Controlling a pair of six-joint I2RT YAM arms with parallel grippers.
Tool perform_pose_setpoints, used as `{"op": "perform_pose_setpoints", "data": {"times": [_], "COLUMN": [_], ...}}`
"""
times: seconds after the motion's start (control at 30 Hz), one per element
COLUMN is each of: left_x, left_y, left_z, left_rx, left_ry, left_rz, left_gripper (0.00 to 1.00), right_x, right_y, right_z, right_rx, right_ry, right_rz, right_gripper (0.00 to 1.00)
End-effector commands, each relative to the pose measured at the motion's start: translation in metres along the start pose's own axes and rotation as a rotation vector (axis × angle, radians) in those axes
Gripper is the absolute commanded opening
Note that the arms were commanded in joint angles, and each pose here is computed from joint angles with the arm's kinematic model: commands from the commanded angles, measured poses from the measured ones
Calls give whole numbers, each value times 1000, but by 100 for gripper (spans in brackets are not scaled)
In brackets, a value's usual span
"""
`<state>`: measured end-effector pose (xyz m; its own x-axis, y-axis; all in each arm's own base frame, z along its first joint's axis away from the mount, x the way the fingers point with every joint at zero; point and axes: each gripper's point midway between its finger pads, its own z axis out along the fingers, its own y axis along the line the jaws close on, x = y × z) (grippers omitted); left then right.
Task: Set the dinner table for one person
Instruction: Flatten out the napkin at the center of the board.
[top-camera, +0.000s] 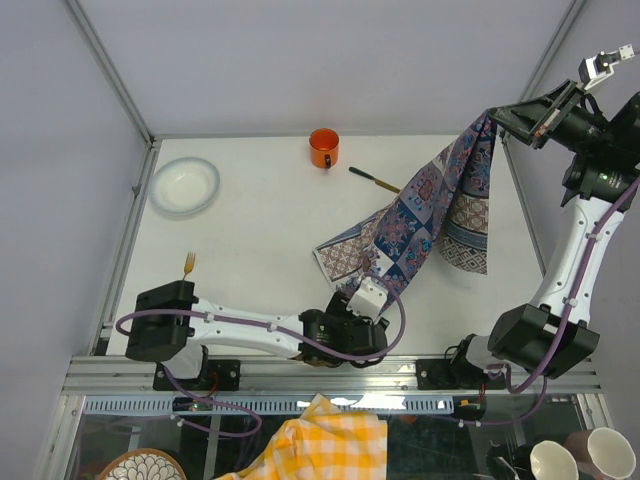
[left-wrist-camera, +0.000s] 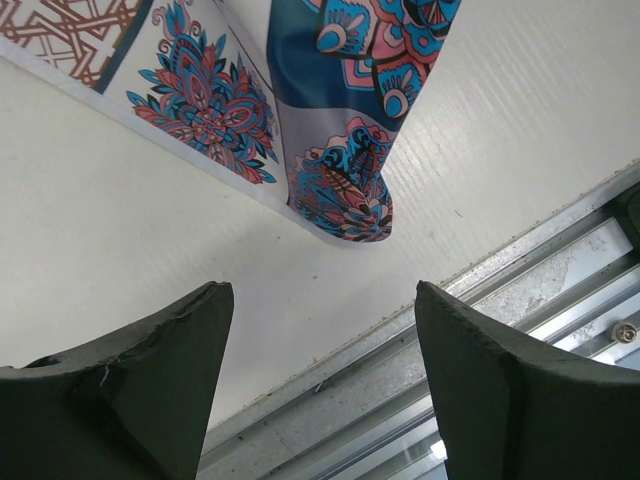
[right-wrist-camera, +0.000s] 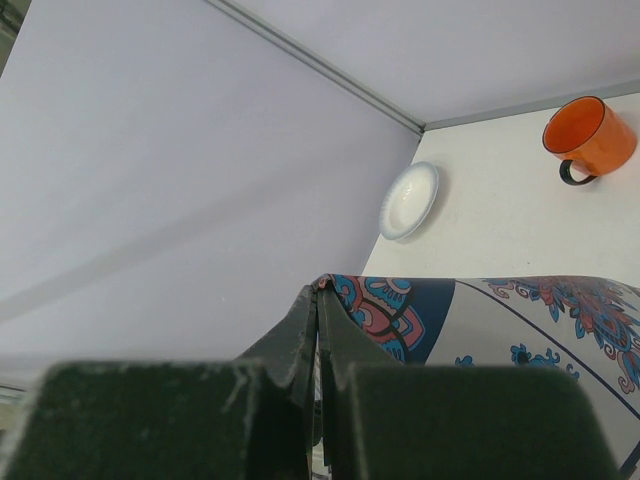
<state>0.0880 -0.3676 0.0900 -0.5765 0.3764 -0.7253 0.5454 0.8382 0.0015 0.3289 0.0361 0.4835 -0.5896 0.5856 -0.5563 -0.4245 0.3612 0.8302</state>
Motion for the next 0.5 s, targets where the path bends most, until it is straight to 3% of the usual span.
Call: {"op": "perform_pose_setpoints", "data": {"times": [0.0, 0.47], "left_x": [-7, -4], "left_y": [-30, -53], "left_z": [6, 23], "left_rx": [66, 94], "left_ry": [-26, -31], "left_rz": [-46, -24], "left_gripper": [75, 74], "right_x": [-4, -4], "right_y": [24, 25], "right_z": [-1, -1], "right_rx": [-23, -25], "right_ry": [-13, -11], "right_rz": [-79, -79], "right_gripper": [0, 0]}}
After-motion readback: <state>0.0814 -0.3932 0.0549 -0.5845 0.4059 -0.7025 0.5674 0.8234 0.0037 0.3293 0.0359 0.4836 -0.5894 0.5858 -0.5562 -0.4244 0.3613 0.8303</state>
